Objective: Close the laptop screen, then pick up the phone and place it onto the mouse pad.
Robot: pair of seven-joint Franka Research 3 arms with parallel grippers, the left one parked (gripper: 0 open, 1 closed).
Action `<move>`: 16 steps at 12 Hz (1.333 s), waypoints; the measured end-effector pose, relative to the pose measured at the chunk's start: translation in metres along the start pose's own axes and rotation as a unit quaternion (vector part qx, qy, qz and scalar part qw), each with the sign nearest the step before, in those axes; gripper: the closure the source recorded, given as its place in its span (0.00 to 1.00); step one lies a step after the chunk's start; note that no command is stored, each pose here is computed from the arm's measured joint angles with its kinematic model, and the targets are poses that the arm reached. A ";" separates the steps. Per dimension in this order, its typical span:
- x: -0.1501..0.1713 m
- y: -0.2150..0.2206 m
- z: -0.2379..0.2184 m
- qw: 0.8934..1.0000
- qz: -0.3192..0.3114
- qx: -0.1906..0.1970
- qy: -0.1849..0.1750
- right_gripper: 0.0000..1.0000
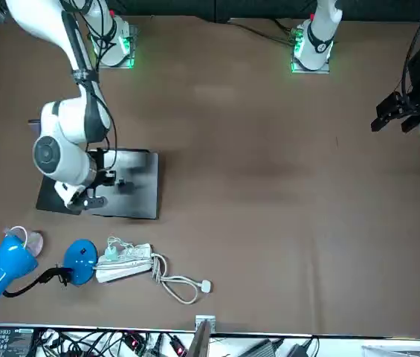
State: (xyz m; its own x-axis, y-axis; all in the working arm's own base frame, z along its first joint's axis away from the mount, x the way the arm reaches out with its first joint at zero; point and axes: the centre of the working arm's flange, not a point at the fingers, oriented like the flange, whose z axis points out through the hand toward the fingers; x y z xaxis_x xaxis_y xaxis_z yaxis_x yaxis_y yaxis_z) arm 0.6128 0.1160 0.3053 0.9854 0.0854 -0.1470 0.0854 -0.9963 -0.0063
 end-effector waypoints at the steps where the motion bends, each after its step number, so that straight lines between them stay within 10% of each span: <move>1: -0.003 0.008 -0.012 1.000 -0.007 0.002 -0.010 0.98; 6: -0.031 0.083 -0.088 0.996 -0.083 0.023 -0.016 0.97; 12: -0.068 0.158 -0.127 0.980 -0.198 0.034 -0.008 0.26; 16: -0.092 0.189 -0.128 0.963 -0.268 0.037 -0.006 0.02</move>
State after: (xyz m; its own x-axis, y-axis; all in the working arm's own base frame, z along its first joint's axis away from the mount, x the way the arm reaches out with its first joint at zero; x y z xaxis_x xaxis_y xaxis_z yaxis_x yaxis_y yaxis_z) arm 0.5571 -0.0790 0.4445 0.8014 0.5872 -0.1140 0.5695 -0.8073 -0.1548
